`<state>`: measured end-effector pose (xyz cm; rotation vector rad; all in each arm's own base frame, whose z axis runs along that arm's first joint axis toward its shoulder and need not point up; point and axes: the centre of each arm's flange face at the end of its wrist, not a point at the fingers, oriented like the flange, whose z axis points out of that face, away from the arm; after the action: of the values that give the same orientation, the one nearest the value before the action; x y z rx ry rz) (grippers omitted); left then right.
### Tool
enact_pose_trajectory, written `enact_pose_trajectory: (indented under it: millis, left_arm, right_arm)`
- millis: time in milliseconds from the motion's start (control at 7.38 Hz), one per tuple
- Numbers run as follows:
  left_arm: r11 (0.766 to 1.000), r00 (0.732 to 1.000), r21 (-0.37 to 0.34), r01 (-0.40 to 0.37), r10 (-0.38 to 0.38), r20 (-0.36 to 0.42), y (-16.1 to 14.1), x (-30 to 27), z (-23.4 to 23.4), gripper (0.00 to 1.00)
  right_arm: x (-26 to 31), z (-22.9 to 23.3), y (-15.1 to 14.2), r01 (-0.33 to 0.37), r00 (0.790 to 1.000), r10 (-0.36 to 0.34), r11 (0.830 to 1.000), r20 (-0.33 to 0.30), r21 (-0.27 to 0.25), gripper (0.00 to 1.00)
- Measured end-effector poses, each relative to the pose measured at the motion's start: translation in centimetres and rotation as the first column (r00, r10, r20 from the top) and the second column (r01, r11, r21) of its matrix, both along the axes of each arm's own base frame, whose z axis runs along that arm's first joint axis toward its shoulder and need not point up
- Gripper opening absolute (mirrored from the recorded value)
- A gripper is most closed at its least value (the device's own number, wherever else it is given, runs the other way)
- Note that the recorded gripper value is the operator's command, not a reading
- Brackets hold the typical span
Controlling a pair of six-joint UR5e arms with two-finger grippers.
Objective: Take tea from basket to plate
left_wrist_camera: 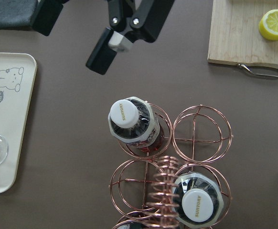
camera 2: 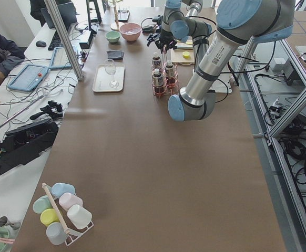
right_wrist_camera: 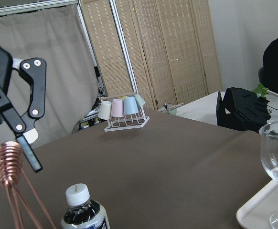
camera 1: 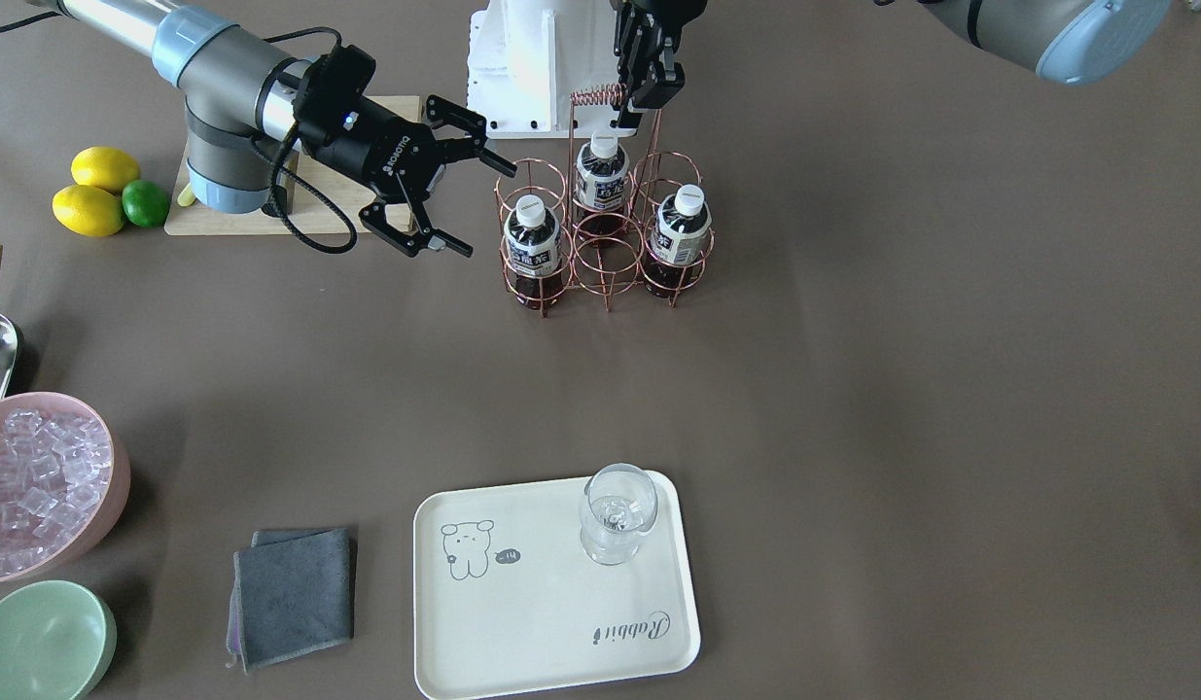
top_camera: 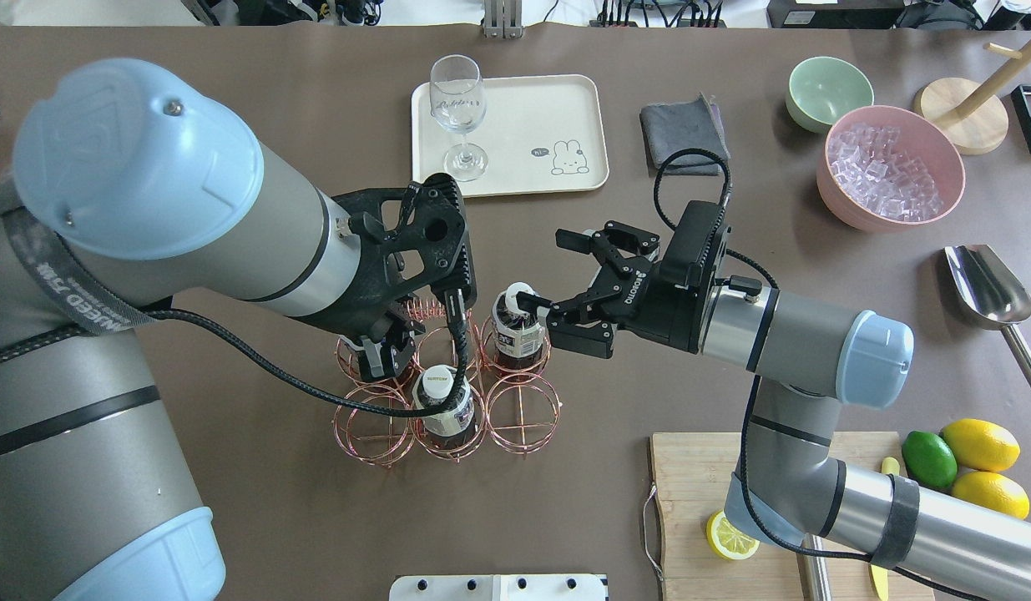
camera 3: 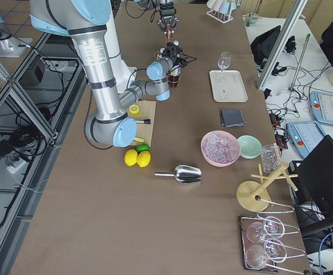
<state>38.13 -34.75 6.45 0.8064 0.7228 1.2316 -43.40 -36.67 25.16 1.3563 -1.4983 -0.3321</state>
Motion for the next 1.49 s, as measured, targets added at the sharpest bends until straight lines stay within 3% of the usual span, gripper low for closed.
enact_pose_trajectory:
  millis: [271,678,1492]
  left_arm:
    - [1.000,1.000,0.000,0.001,-0.001,0.002,-0.1,0.0,0.1,0.00]
    - [1.000,1.000,0.003,0.001,-0.001,0.003,-0.1,0.0,0.1,0.00]
    - [1.000,1.000,0.007,0.001,-0.001,0.001,-0.2,-0.1,0.0,0.00]
  right_arm:
    - [-1.2,-0.3,1.6,0.000,1.000,0.000,1.000,-0.019,0.023,1.00]
    - [-3.0,-0.1,3.3,-0.053,0.995,0.060,0.995,-0.080,0.081,1.00]
    - [-3.6,0.4,2.8,-0.117,0.984,0.131,0.986,-0.119,0.122,1.00]
